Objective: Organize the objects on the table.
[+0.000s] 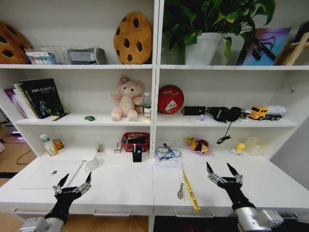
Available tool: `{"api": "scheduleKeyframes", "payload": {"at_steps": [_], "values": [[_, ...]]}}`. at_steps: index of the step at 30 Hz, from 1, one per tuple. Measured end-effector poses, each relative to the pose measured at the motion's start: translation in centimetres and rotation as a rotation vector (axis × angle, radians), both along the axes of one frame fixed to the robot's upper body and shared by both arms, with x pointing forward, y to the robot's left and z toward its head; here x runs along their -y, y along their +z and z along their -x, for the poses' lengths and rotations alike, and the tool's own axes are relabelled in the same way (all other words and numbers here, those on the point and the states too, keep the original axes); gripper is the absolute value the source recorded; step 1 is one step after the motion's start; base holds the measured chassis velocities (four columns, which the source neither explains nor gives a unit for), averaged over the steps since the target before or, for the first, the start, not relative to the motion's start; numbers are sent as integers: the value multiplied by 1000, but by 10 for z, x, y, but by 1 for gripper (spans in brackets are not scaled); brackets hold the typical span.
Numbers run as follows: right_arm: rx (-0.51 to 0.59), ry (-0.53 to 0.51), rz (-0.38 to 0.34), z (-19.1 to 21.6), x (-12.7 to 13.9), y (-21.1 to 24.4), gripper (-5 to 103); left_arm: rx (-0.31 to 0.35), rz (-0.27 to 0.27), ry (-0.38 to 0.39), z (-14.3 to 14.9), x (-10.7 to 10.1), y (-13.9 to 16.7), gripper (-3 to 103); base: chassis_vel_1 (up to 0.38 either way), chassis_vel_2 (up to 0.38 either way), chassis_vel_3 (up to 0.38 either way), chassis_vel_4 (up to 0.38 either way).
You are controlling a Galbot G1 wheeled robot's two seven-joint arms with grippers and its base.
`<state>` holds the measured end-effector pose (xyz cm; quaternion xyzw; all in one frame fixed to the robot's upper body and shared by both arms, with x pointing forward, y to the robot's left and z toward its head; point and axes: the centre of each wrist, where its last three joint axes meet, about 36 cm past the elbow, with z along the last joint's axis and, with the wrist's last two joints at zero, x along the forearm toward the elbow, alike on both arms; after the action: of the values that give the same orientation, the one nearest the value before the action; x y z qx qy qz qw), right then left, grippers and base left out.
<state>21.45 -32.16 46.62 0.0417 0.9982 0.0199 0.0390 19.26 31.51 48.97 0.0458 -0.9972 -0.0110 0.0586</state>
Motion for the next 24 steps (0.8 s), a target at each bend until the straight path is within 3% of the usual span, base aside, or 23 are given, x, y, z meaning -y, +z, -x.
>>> {"api": "scheduleKeyframes", "payload": {"at_steps": [5, 24], "values": [[-35, 40, 30, 4, 0, 2, 100, 0, 0, 0, 0, 0, 0, 100, 0, 0, 0, 0], [-39, 49, 35, 4, 0, 3, 100, 0, 0, 0, 0, 0, 0, 100, 0, 0, 0, 0]]}}
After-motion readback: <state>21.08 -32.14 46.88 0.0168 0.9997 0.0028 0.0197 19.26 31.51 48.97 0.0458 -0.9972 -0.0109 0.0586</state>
